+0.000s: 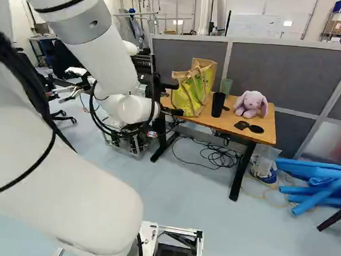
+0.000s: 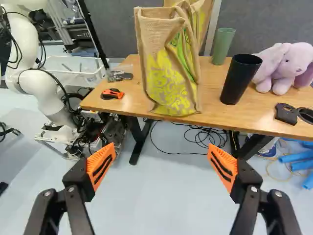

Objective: Pick up the bag on the ground and place it on the table

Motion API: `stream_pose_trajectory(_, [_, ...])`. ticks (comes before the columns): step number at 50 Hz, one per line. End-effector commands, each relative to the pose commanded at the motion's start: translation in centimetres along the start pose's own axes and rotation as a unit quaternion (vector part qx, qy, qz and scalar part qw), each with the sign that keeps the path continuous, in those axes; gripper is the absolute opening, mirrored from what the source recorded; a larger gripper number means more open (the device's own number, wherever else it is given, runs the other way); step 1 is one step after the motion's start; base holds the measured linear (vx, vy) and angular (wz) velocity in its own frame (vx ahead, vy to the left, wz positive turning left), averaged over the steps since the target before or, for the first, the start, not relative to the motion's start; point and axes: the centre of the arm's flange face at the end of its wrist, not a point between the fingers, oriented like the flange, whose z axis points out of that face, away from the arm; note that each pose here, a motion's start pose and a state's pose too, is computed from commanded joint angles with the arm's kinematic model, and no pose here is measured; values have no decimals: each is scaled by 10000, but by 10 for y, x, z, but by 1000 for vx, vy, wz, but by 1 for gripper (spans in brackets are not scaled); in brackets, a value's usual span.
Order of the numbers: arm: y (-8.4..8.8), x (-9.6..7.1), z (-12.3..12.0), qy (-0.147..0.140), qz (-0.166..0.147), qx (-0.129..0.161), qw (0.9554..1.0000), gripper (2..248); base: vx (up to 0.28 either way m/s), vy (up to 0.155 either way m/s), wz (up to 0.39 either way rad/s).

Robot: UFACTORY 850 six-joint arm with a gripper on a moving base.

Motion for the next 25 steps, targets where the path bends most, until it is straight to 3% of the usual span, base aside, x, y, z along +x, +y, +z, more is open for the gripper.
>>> stream_pose_trajectory(25, [-6, -44, -28, 348, -291, 215, 9987, 247, 0, 0, 0])
